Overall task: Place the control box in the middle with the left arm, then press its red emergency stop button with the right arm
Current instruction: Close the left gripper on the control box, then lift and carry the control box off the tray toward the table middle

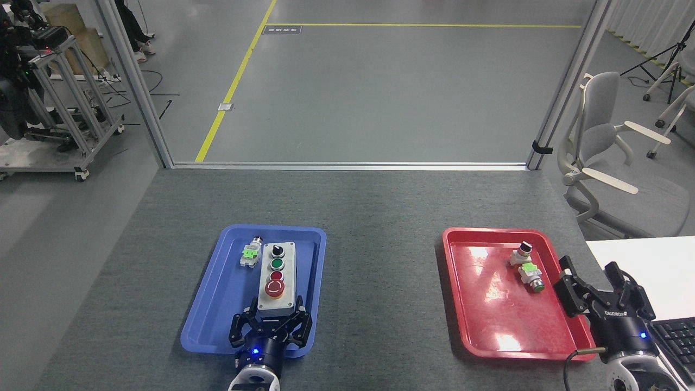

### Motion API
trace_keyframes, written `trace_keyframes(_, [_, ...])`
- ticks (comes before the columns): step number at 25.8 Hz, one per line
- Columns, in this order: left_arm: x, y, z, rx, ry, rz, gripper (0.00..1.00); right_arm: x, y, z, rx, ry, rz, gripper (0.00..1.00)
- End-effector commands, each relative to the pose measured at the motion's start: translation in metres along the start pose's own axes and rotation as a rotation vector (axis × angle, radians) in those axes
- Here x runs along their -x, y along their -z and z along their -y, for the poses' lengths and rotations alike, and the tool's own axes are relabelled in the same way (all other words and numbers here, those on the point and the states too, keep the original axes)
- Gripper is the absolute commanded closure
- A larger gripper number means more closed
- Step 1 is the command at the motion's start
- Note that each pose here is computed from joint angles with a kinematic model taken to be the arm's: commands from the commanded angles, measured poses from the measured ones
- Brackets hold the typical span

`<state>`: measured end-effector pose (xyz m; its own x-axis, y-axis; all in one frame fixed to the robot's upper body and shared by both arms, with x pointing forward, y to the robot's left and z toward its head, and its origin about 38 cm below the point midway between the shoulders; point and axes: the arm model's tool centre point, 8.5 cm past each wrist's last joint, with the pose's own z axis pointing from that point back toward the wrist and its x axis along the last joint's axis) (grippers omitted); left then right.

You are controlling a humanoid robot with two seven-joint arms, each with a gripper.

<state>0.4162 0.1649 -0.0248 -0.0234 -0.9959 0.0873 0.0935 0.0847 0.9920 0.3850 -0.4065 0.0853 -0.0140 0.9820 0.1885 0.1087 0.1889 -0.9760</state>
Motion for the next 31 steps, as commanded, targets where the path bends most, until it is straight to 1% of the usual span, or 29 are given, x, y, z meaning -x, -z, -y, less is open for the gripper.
trace_keyframes(1, [-0.003, 0.009, 0.007, 0.018, 0.006, -0.009, 0.01, 0.0, 0.0, 0.0, 0.0, 0.001, 0.0, 0.0])
trace_keyframes(6, [0.0, 0.012, 0.012, 0.025, 0.02, -0.028, 0.01, 0.001, -0.001, 0.0, -0.001, -0.001, -0.001, 0.0])
trace_keyframes(10, [0.004, 0.016, 0.015, 0.041, 0.002, -0.05, 0.02, 0.003, -0.002, 0.0, -0.004, -0.006, -0.001, 0.0])
trace_keyframes(11, [0.005, 0.016, 0.016, 0.044, -0.003, -0.059, 0.08, 0.002, -0.002, 0.0, -0.004, -0.005, 0.0, 0.0])
trace_keyframes(16, [0.006, 0.015, 0.01, -0.036, -0.002, -0.047, 0.58, 0.003, -0.002, 0.001, -0.004, -0.007, 0.0, 0.0])
trace_keyframes(20, [0.003, 0.011, -0.001, -0.137, -0.008, -0.04, 0.75, 0.003, -0.002, 0.001, -0.002, -0.009, 0.0, 0.0])
trace_keyframes(21, [0.002, 0.008, -0.002, -0.152, -0.011, -0.038, 0.76, 0.003, -0.002, 0.001, -0.002, -0.009, 0.0, 0.0])
trace_keyframes(24, [-0.003, 0.007, -0.019, -0.209, -0.015, -0.021, 0.76, 0.003, -0.002, 0.001, -0.002, -0.008, 0.002, 0.0])
trace_keyframes(26, [-0.016, 0.007, -0.026, -0.227, -0.013, 0.017, 0.76, 0.003, -0.002, 0.001, -0.004, -0.008, 0.002, 0.0])
trace_keyframes(28, [-0.038, 0.006, -0.027, -0.224, -0.001, 0.081, 0.76, 0.003, -0.002, 0.001, -0.003, -0.009, 0.0, 0.0])
trace_keyframes(31, [-0.084, 0.002, -0.026, -0.213, 0.014, 0.191, 0.76, 0.003, -0.002, 0.001, -0.003, -0.008, 0.003, 0.0])
